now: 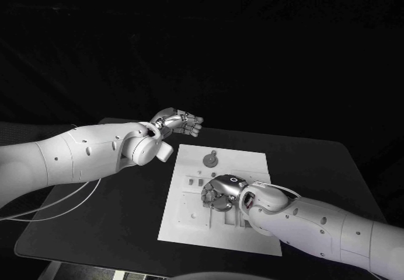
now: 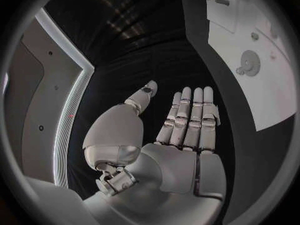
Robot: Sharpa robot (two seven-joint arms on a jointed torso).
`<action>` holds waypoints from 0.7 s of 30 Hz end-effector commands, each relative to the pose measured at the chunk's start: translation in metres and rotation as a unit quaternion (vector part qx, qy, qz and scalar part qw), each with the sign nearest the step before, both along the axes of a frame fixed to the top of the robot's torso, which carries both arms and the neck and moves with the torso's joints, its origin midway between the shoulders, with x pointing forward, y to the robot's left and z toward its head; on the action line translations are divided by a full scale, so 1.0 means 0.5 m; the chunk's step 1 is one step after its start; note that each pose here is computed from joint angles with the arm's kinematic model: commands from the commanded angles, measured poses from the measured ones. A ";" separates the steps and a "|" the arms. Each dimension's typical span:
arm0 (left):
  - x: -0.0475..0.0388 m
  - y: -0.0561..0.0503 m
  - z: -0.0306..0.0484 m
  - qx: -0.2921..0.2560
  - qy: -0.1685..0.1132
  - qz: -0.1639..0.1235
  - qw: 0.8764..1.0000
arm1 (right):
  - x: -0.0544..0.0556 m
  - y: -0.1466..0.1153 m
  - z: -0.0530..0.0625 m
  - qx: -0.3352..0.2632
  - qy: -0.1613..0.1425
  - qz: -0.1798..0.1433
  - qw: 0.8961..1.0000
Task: Assemble the parts on the task board
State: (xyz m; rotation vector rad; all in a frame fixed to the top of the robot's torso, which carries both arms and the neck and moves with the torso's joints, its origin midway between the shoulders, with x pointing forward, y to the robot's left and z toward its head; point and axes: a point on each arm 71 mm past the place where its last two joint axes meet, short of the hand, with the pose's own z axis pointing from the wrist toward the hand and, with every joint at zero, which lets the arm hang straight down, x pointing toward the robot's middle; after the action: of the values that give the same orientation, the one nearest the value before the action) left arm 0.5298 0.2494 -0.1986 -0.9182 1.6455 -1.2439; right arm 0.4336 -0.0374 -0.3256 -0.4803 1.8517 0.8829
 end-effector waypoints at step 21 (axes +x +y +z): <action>0.000 -0.004 0.003 -0.006 -0.001 -0.005 1.000 | -0.004 0.001 -0.011 -0.019 0.004 0.009 1.000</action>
State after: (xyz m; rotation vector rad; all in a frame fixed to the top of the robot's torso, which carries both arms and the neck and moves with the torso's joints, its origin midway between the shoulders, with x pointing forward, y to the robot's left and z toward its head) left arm 0.5298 0.2497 -0.1986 -0.9187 1.6459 -1.2433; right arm 0.4338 -0.0375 -0.3279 -0.4910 1.8580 0.8710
